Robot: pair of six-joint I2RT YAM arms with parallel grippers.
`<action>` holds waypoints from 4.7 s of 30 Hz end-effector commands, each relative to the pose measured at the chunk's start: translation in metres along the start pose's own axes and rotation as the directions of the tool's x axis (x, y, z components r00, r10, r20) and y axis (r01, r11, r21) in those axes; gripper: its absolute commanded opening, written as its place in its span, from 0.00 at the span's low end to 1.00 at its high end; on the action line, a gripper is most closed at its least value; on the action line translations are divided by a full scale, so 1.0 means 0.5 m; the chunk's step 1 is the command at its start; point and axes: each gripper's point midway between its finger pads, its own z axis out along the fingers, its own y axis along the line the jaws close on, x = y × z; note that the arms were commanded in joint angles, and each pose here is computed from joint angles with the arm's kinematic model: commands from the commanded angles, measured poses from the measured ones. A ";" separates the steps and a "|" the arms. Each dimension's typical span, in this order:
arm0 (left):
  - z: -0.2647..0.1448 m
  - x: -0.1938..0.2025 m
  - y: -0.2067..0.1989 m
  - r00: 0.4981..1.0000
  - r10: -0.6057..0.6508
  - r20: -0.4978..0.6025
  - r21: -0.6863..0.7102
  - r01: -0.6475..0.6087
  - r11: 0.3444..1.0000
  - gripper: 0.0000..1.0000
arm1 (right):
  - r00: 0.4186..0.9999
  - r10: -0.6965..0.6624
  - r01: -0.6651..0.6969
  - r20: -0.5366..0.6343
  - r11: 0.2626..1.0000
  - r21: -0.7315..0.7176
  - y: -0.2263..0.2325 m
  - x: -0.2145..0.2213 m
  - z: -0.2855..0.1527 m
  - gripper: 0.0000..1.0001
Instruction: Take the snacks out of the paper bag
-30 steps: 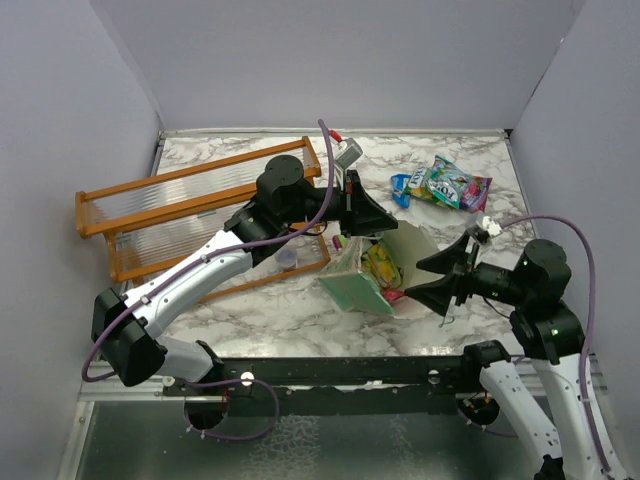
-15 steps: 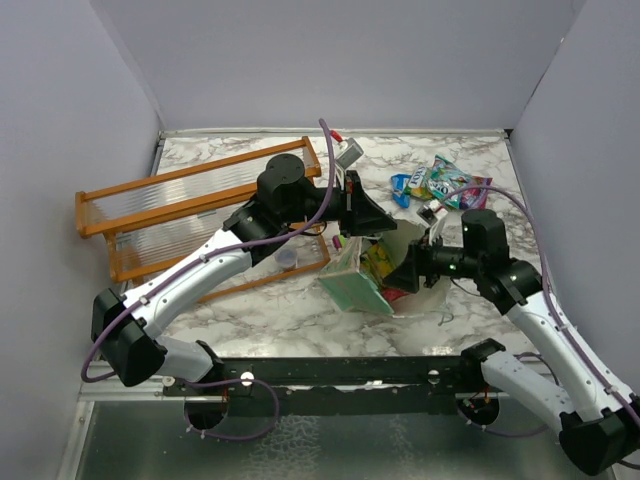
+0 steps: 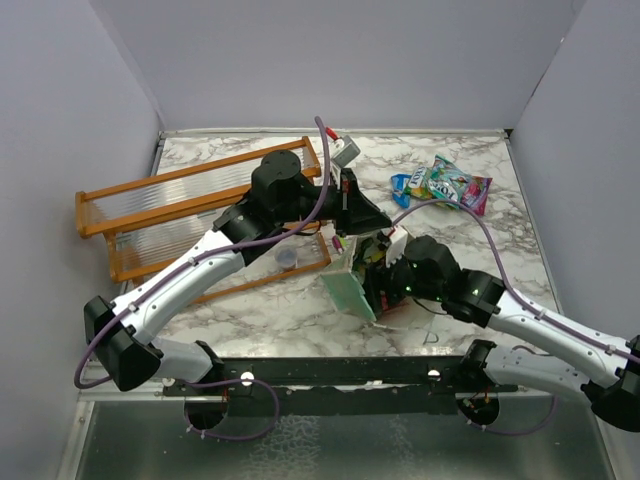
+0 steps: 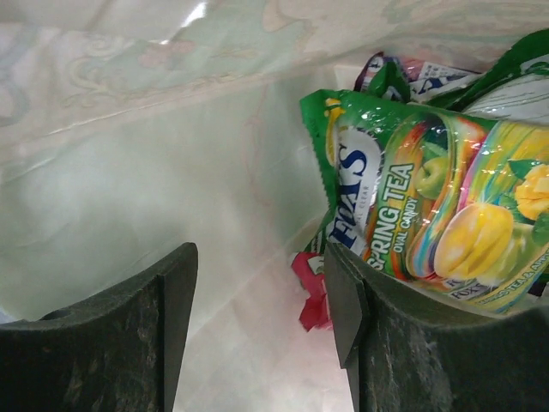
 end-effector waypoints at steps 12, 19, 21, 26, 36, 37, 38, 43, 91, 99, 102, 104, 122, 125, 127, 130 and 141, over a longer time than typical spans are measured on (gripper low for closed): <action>-0.033 -0.011 -0.085 0.997 0.059 0.040 0.172 -0.065 0.983 0.00 | 0.974 0.090 -0.129 0.209 0.974 0.185 -0.026 -0.038 0.006 0.76; -0.027 -0.006 -0.088 0.998 0.033 0.049 0.204 -0.042 0.978 0.00 | 0.951 0.069 -0.149 0.303 0.957 0.250 -0.074 -0.028 -0.014 0.73; -0.028 -0.011 -0.092 0.998 0.037 0.057 0.209 -0.048 0.977 0.00 | 0.952 0.032 -0.116 0.304 0.958 0.263 -0.077 -0.034 -0.006 0.72; -0.030 -0.022 -0.095 0.996 0.048 0.074 0.202 -0.062 0.977 0.00 | 0.967 -0.049 -0.037 0.249 0.944 0.328 -0.098 -0.023 0.023 0.65; -0.044 -0.030 -0.097 0.992 0.085 0.097 0.159 -0.100 0.982 0.00 | 0.954 -0.078 -0.046 0.288 0.915 0.400 -0.128 -0.036 0.050 0.66; -0.045 -0.029 -0.096 0.992 0.084 0.096 0.156 -0.099 0.983 0.00 | 0.954 -0.068 -0.057 0.292 0.916 0.397 -0.127 -0.035 0.058 0.67; -0.045 -0.028 -0.096 0.992 0.083 0.095 0.158 -0.097 0.983 0.00 | 0.951 -0.060 -0.076 0.304 0.906 0.415 -0.134 -0.037 0.061 0.67; -0.045 -0.025 -0.097 0.993 0.068 0.096 0.166 -0.084 0.983 0.00 | 0.962 -0.034 -0.107 0.269 0.864 0.491 -0.170 -0.006 0.097 0.92; -0.051 -0.008 -0.016 0.988 0.111 0.108 -0.051 -0.106 0.993 0.00 | 0.952 -0.012 -0.073 0.306 0.962 0.264 -0.068 -0.057 -0.007 0.16; -0.032 -0.054 -0.042 0.978 0.153 0.142 0.008 -0.155 0.988 0.00 | 0.998 -0.003 -0.016 0.069 0.964 0.267 -0.067 0.030 0.033 0.53; -0.030 -0.069 -0.046 0.973 0.179 0.145 0.004 -0.182 0.983 0.00 | 1.000 0.023 -0.021 -0.007 0.962 0.274 -0.068 0.059 0.041 0.68; -0.031 -0.080 -0.048 0.969 0.196 0.152 -0.007 -0.197 0.980 0.00 | 0.998 0.035 -0.020 -0.049 0.958 0.287 -0.072 0.075 0.046 0.77; -0.030 -0.065 -0.061 0.981 0.139 0.132 0.044 -0.146 0.988 0.00 | 0.991 -0.033 -0.026 0.130 0.902 0.431 -0.138 0.020 0.182 0.74; -0.036 -0.049 -0.052 0.984 0.132 0.119 0.022 -0.136 0.991 0.00 | 0.988 -0.036 -0.033 0.152 0.902 0.430 -0.135 0.007 0.183 0.48; -0.041 -0.041 -0.040 0.984 0.139 0.112 -0.012 -0.138 0.990 0.00 | 0.986 -0.043 -0.028 0.164 0.913 0.408 -0.125 -0.002 0.178 0.36; -0.046 -0.024 -0.017 0.986 0.142 0.090 -0.061 -0.136 0.989 0.00 | 0.980 -0.051 -0.025 0.194 0.929 0.370 -0.106 -0.025 0.156 0.26; -0.047 0.021 0.030 0.990 0.138 0.035 -0.129 -0.133 0.983 0.00 | 0.966 -0.011 -0.052 0.257 0.970 0.238 -0.053 -0.051 0.067 0.17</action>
